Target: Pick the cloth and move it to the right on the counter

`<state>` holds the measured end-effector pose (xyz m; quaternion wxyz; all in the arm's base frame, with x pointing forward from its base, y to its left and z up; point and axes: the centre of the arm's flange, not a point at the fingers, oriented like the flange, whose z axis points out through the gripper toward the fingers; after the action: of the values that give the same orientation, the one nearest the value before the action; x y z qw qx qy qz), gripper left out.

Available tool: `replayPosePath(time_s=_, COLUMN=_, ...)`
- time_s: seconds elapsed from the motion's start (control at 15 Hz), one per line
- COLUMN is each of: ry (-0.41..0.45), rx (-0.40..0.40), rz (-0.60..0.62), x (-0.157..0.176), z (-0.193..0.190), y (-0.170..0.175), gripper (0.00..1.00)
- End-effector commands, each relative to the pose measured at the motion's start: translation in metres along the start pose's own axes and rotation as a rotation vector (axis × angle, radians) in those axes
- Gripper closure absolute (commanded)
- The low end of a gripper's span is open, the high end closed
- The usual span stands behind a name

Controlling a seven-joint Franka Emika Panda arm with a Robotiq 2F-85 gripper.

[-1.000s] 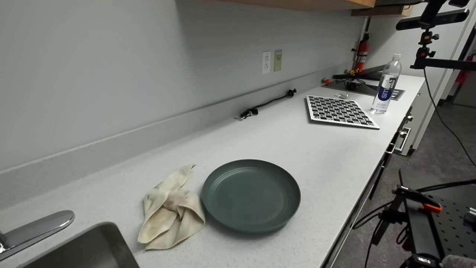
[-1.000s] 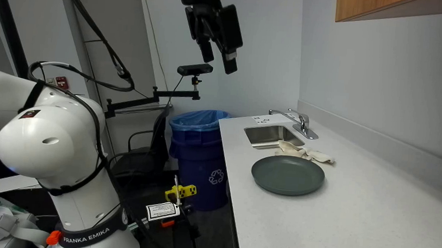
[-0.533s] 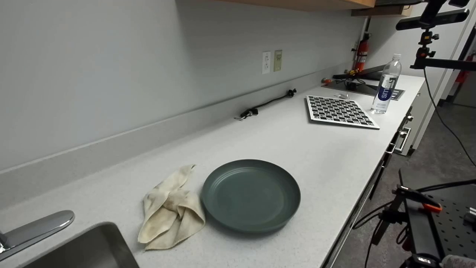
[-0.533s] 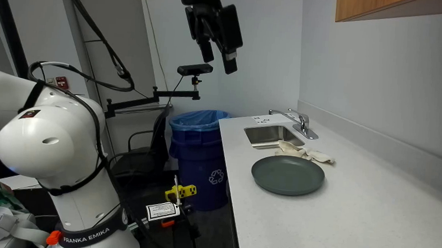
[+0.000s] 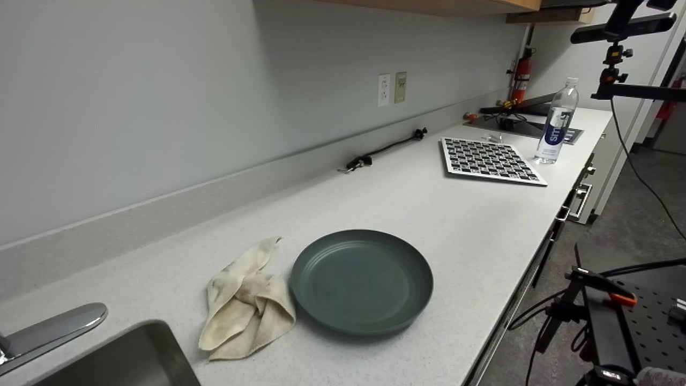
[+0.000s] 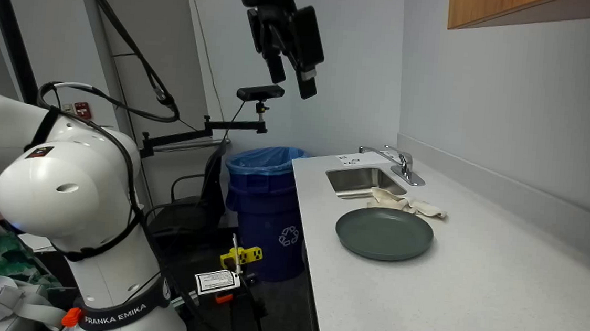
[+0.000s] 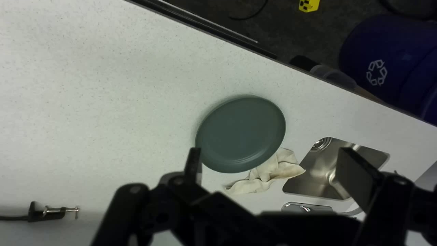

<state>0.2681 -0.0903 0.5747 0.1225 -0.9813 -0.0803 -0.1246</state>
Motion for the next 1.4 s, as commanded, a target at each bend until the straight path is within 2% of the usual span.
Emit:
replayPosePath(time_s=0.0, ry=-0.007, rx=0.005, rz=-0.005, x=0.0, z=0.0, y=0.0, gripper=0.0)
replayPosePath(time_s=0.13, ry=-0.026, rx=0.011, rz=-0.014, x=0.0, z=-0.001, y=0.0, gripper=0.0)
replayPosePath(time_s=0.2, ry=-0.037, rx=0.004, rz=-0.022, x=0.068, z=-0.003, y=-0.033, gripper=0.0)
replayPosePath(time_s=0.33, ry=-0.06, rx=0.015, rz=-0.056, x=0.087, z=0.002, y=-0.052, gripper=0.0)
replayPosePath(time_s=0.67, ry=-0.183, rx=0.015, rz=-0.121, x=0.175, z=0.028, y=-0.121, gripper=0.0)
replayPosePath(time_s=0.8, ry=-0.238, rx=-0.014, rz=-0.139, x=0.21, z=0.043, y=-0.139, gripper=0.0)
replayPosePath(time_s=0.87, ry=-0.174, rx=-0.014, rz=-0.144, x=0.155, z=0.048, y=-0.127, gripper=0.0)
replayPosePath(time_s=1.07, ry=-0.217, rx=-0.02, rz=-0.153, x=0.189, z=0.066, y=-0.136, gripper=0.0)
replayPosePath(time_s=1.33, ry=-0.219, rx=-0.019, rz=-0.152, x=0.193, z=0.063, y=-0.136, gripper=0.0)
